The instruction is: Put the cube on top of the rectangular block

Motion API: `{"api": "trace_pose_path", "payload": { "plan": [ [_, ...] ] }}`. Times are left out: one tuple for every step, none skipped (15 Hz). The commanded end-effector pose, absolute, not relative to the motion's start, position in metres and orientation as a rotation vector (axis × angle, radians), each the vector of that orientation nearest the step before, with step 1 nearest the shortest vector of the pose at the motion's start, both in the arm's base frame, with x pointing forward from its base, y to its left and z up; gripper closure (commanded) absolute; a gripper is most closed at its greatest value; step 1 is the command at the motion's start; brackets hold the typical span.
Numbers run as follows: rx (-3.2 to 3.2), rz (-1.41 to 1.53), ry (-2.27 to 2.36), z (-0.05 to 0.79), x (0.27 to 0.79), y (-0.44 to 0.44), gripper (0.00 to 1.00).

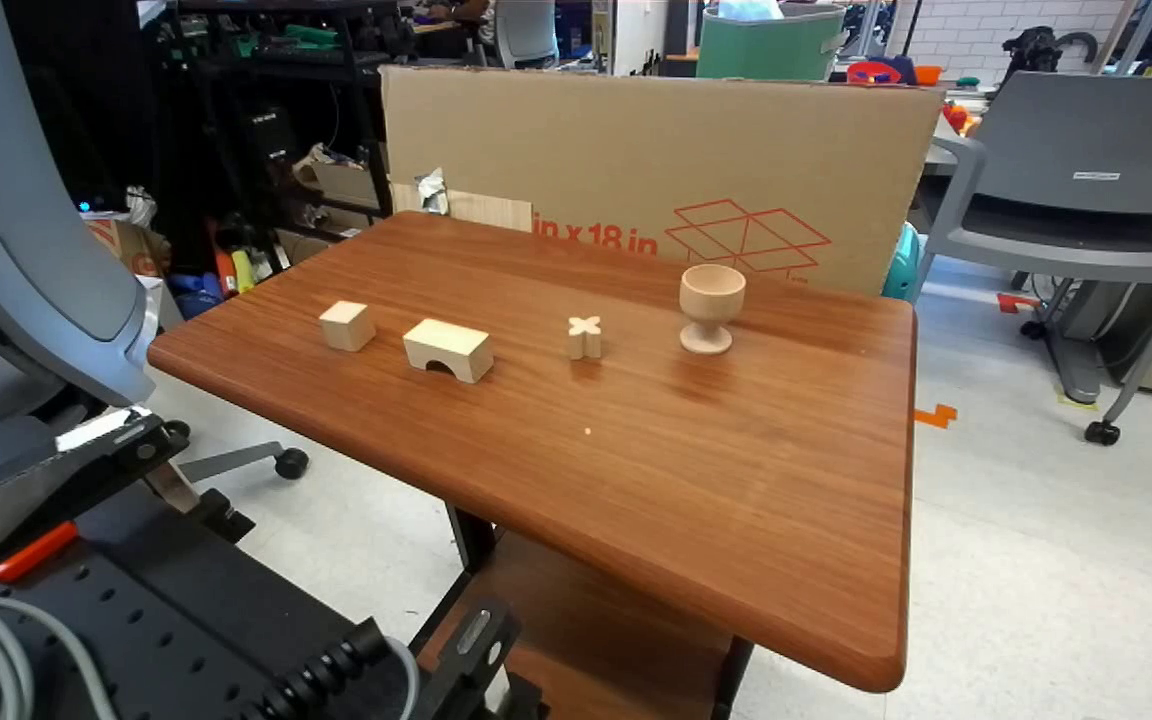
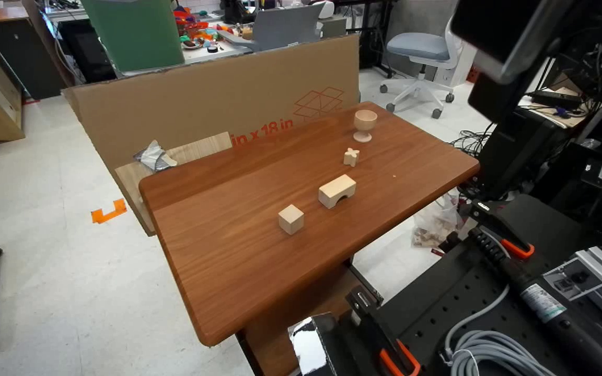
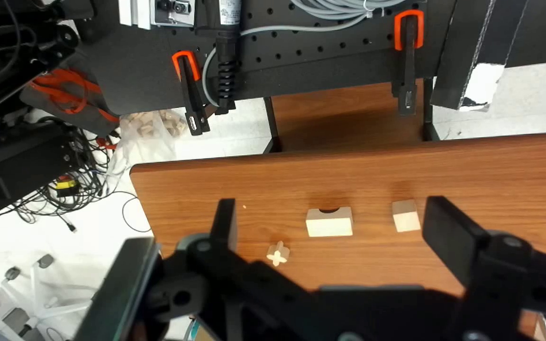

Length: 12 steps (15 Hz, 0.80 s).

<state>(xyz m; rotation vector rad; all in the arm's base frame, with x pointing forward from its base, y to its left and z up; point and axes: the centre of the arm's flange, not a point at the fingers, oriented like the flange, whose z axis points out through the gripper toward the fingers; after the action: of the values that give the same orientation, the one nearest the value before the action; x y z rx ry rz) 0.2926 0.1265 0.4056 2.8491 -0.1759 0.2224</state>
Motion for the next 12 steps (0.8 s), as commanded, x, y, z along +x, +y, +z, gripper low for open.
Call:
{"api": "trace_pose_path", "payload": {
  "plan": [
    [2.849, 0.222, -0.176, 0.406, 0.293, 0.126, 0.0],
    [2.849, 0.222, -0.176, 0.406, 0.293, 0.126, 0.0],
    [2.849, 0.222, -0.176, 0.406, 0.293, 0.126, 0.0],
    [2.849, 0.222, -0.176, 0.406, 0.293, 0.126, 0.0],
    [2.849, 0.222, -0.176, 0.406, 0.293, 0.126, 0.0],
    [2.849, 0.222, -0.176, 0.406, 0.293, 0.126, 0.0],
    [2.847, 0.214, -0.184, 0.404, 0.299, 0.126, 0.0],
    [2.846, 0.182, -0.194, 0.4, 0.311, 0.126, 0.0],
    [2.849, 0.151, -0.197, 0.397, 0.319, 0.125, 0.0],
    [2.859, 0.11, -0.191, 0.39, 0.331, 0.122, 0.0],
    [2.865, 0.076, -0.175, 0.384, 0.341, 0.119, 0.0],
    [2.863, 0.031, -0.186, 0.374, 0.355, 0.115, 0.0]
  ]
}}
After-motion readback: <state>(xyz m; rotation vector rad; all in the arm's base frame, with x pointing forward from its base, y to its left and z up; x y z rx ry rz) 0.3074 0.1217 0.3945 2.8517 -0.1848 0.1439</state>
